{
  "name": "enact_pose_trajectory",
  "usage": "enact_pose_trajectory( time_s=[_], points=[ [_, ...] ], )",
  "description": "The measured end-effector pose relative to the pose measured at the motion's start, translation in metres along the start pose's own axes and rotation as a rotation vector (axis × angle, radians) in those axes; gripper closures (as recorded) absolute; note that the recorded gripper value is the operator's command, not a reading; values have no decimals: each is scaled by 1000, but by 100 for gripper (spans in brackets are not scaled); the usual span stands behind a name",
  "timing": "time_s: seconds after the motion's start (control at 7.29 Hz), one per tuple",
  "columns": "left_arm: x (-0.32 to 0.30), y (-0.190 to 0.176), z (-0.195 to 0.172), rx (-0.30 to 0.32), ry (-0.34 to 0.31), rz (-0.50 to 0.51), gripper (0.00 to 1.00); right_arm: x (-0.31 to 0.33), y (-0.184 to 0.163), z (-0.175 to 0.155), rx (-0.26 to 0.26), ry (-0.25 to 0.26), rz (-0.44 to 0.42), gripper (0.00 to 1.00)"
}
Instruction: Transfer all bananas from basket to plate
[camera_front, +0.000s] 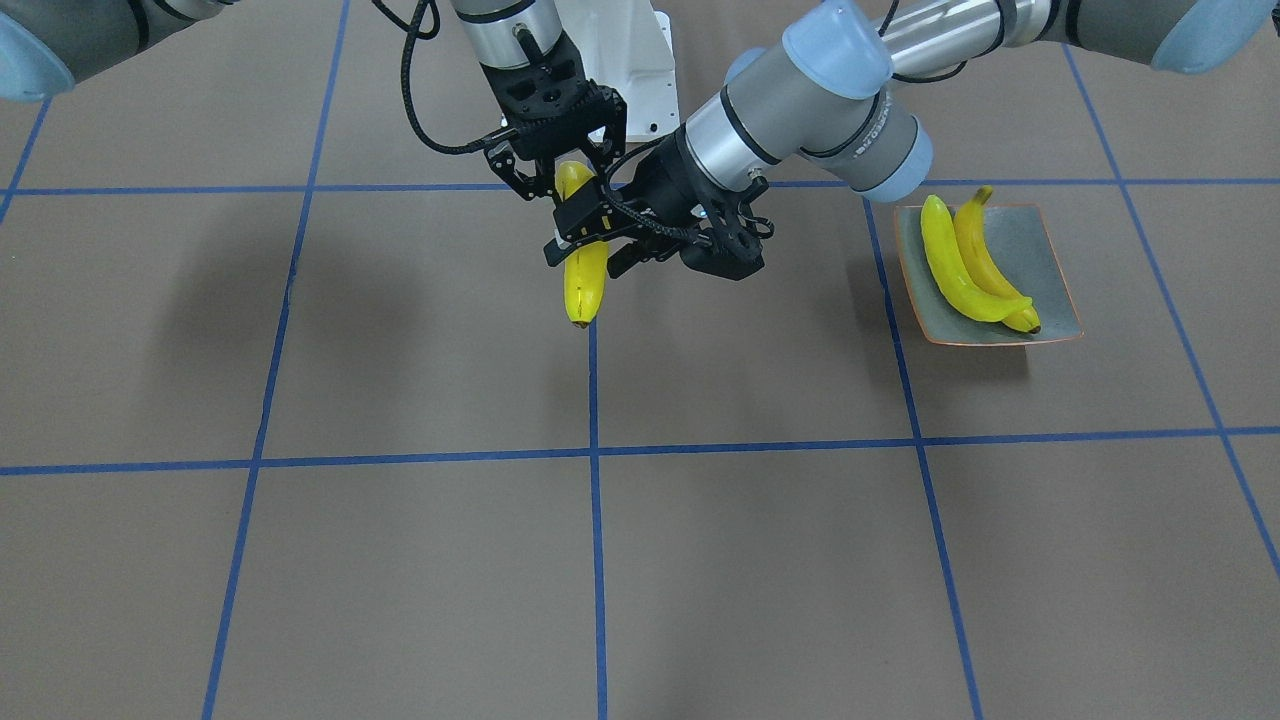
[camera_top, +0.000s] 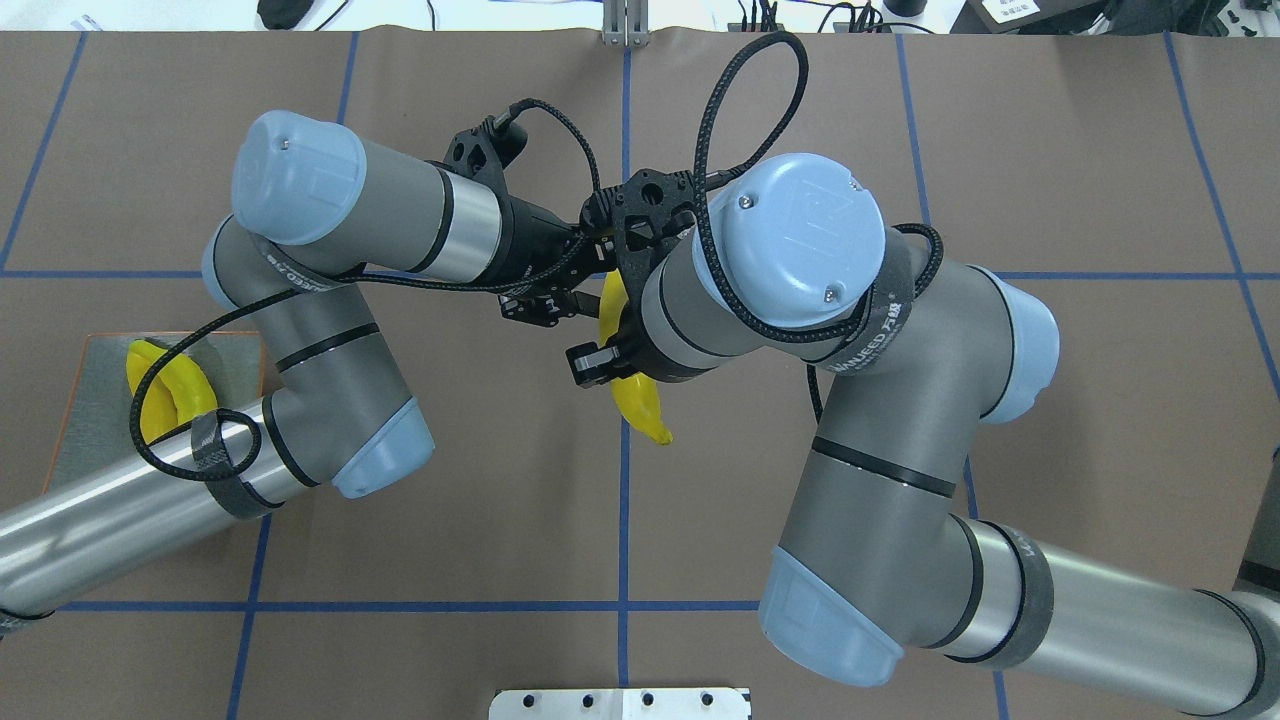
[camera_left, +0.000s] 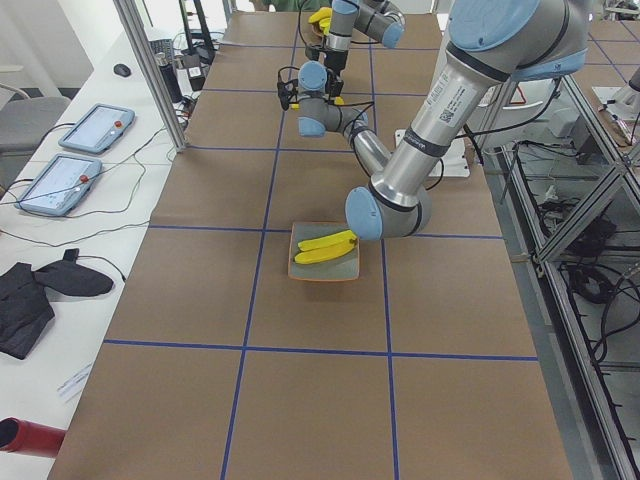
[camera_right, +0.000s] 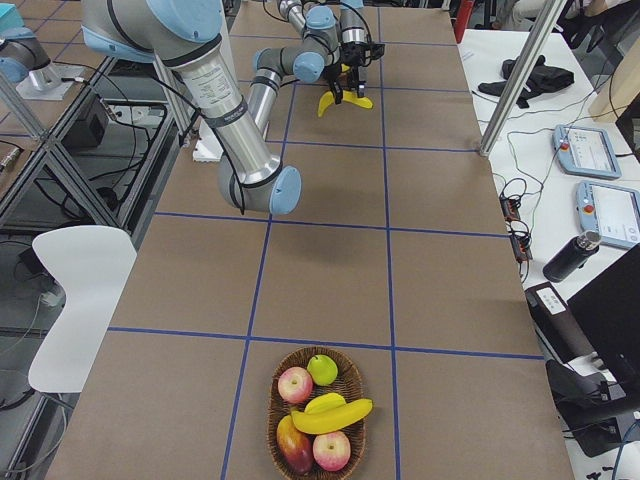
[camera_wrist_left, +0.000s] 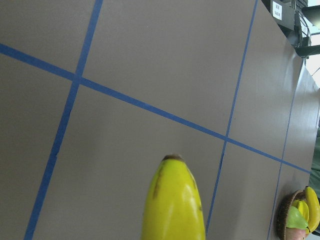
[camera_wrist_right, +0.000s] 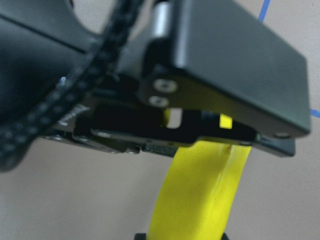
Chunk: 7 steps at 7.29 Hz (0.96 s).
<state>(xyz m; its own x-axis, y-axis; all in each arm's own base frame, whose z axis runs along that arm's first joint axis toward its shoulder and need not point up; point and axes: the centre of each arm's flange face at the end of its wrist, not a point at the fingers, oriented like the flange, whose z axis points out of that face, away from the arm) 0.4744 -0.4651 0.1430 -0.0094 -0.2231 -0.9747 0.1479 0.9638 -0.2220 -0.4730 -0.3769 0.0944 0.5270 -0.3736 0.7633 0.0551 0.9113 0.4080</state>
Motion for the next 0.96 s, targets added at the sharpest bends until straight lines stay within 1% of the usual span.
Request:
enact_pose_trajectory(
  time_s=[0.27,0.41,0.69,0.82,0.96],
  points=[
    [-2,-1,2,0,-6,-3,29,-1,4,-4,0,-7,-4,100],
    [-3,-2,3,1,-8,-4,31,-1,6,-5,-2,-8,-5,100],
    [-3,-2,3,0,-9,-6,32,-2,6,-5,-3,-6,-5,100],
    [-2,-1,3,-1,-7,-5,35,-2,7,-5,-2,-5,-6,100],
    [-1,0,3,-2,-7,-5,43,-3,7,-4,-2,-5,-7,100]
  ],
)
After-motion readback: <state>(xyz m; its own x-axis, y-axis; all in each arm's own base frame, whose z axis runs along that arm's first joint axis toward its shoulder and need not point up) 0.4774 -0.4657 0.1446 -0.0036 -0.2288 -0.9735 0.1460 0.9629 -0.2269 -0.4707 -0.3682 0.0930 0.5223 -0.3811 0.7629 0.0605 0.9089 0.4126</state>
